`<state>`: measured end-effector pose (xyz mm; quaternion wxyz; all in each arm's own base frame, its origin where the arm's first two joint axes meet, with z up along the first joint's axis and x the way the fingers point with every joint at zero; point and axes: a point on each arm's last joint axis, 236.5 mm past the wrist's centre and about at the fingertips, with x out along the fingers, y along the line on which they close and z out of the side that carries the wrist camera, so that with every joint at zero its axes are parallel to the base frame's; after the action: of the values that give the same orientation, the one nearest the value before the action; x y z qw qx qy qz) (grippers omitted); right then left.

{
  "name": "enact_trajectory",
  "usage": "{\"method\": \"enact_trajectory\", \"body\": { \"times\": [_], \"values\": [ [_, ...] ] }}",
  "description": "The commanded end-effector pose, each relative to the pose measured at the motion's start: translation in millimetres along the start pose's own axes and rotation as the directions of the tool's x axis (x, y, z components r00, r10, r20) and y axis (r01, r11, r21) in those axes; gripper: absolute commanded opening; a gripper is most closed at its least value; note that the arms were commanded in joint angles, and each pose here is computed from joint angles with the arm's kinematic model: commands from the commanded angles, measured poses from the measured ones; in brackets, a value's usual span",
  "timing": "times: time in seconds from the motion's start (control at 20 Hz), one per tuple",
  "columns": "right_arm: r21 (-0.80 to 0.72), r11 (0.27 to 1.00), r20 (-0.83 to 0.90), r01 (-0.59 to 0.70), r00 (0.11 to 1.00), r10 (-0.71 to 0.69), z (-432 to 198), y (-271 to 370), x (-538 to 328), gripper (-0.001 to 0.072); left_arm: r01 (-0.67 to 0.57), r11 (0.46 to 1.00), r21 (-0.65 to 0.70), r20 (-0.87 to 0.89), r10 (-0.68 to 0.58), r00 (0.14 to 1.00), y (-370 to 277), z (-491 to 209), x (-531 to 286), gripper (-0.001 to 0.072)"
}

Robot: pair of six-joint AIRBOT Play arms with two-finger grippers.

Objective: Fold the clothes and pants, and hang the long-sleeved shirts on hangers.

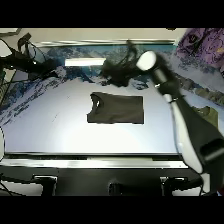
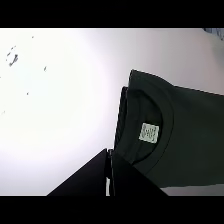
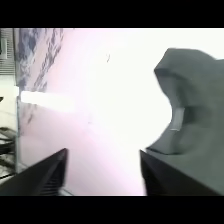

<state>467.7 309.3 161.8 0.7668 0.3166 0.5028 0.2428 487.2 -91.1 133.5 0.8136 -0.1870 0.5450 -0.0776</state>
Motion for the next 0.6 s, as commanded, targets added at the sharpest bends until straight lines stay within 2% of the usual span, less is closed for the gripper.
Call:
{"method": "enact_trajectory", "body": {
  "times": [0.0,0.1,0.2,0.4,0.55],
  "values": [
    [-0.066,0.991,0.002,0.117,0.993,-0.117,23.4,-57.3,-84.6,0.0603,-0.001,1.000,-0.002,0.000,0.001,1.000,0.9,0.4,0.6,0.0018],
    [-0.030,0.979,-0.021,0.202,0.979,-0.203,38.2,-123.0,-124.0,0.0600,-0.001,1.000,-0.003,0.001,0.001,1.000,1.6,0.7,0.4,0.0018],
    [0.044,0.971,-0.025,0.236,0.972,-0.235,48.1,-184.2,-147.5,0.0599,-0.002,1.000,-0.006,0.002,0.002,1.000,3.1,1.4,-0.2,0.0018],
    [0.192,0.972,-0.124,0.133,0.986,-0.110,23.0,-257.5,-126.1,0.0595,-0.003,1.000,-0.007,0.002,0.003,1.000,3.8,1.6,-0.4,0.0018],
    [0.243,0.961,-0.233,0.130,0.970,-0.072,-12.5,-295.3,-79.5,0.0558,-0.003,1.000,-0.008,0.003,0.003,1.000,4.1,1.7,-0.5,0.0018]
  ]
}}
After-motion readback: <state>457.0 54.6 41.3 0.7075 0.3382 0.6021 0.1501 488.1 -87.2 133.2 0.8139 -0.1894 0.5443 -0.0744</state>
